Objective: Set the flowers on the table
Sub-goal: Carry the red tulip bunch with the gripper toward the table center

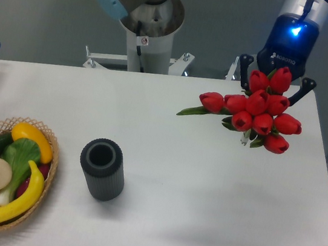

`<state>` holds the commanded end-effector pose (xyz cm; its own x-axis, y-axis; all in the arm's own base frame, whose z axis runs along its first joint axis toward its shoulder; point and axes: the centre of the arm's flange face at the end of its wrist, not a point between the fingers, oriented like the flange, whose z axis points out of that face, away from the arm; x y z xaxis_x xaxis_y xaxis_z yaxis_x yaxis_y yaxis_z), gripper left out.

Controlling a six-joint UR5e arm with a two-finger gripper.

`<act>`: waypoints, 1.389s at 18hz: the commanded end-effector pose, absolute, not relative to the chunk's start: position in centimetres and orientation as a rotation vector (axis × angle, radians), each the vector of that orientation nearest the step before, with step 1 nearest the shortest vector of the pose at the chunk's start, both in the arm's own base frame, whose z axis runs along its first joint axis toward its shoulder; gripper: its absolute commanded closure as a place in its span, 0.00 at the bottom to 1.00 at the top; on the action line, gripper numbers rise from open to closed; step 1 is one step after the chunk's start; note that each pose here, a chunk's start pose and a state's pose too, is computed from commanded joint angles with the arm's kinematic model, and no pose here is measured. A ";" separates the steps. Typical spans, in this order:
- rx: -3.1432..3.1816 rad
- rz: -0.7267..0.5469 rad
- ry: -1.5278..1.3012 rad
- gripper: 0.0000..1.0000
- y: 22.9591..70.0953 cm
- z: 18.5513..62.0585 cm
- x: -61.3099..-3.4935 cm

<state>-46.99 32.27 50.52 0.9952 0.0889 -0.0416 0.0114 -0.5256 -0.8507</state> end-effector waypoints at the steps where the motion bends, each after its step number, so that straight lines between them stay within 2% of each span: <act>1: -2.122 0.099 -0.069 0.62 32.3 50.5 -47.0; 10: -2.231 0.190 -0.102 0.62 31.7 50.9 -46.4; 13: -2.329 0.265 -0.144 0.62 31.1 51.0 -46.2; 20: -2.585 0.361 -0.108 0.62 34.2 49.1 -43.7; 25: -2.770 0.425 -0.020 0.61 36.7 45.9 -42.6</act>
<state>-42.59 36.75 45.93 0.9552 0.0639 -0.2889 -0.0370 -0.9430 -0.3308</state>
